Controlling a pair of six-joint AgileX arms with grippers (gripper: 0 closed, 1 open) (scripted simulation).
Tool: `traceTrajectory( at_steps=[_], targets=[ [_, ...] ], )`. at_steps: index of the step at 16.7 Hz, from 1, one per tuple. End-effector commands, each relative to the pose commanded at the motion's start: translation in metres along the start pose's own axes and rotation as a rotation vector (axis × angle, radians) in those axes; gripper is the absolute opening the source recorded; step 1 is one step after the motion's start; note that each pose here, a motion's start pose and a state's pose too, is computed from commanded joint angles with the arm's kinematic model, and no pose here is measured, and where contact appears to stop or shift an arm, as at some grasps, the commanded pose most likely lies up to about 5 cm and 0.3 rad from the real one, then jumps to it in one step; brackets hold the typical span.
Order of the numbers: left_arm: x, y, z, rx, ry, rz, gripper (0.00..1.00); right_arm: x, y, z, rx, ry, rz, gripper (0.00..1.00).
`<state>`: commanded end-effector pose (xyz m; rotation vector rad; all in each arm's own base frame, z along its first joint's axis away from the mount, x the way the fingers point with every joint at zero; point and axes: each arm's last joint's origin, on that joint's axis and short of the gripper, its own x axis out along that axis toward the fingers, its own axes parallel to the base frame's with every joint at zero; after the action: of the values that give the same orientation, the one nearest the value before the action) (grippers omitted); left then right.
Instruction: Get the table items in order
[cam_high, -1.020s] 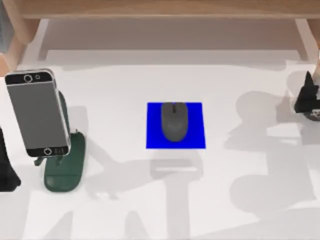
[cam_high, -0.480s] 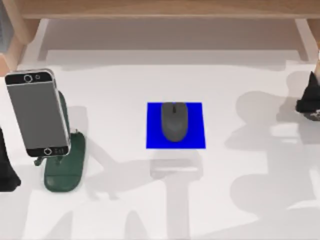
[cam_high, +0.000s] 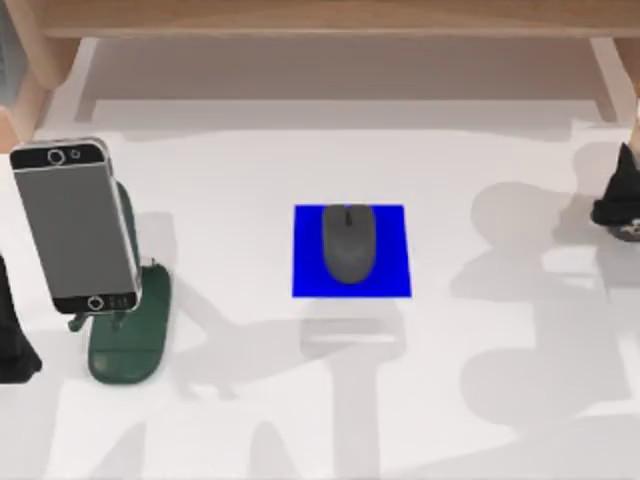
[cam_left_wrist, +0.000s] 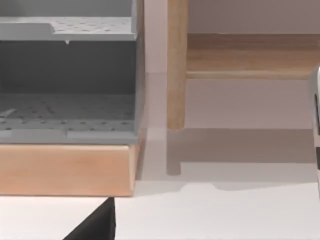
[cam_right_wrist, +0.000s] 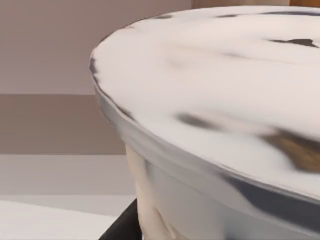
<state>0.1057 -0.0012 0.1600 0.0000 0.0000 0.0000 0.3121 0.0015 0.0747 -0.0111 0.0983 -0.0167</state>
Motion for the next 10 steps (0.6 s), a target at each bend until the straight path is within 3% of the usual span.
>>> traceTrajectory(
  at_steps=[10],
  targets=[
    [0.0, 0.0, 0.0, 0.0, 0.0, 0.0, 1.0, -0.0004, -0.0004, 0.0029, 0.001, -0.001, -0.001, 0.0]
  ],
)
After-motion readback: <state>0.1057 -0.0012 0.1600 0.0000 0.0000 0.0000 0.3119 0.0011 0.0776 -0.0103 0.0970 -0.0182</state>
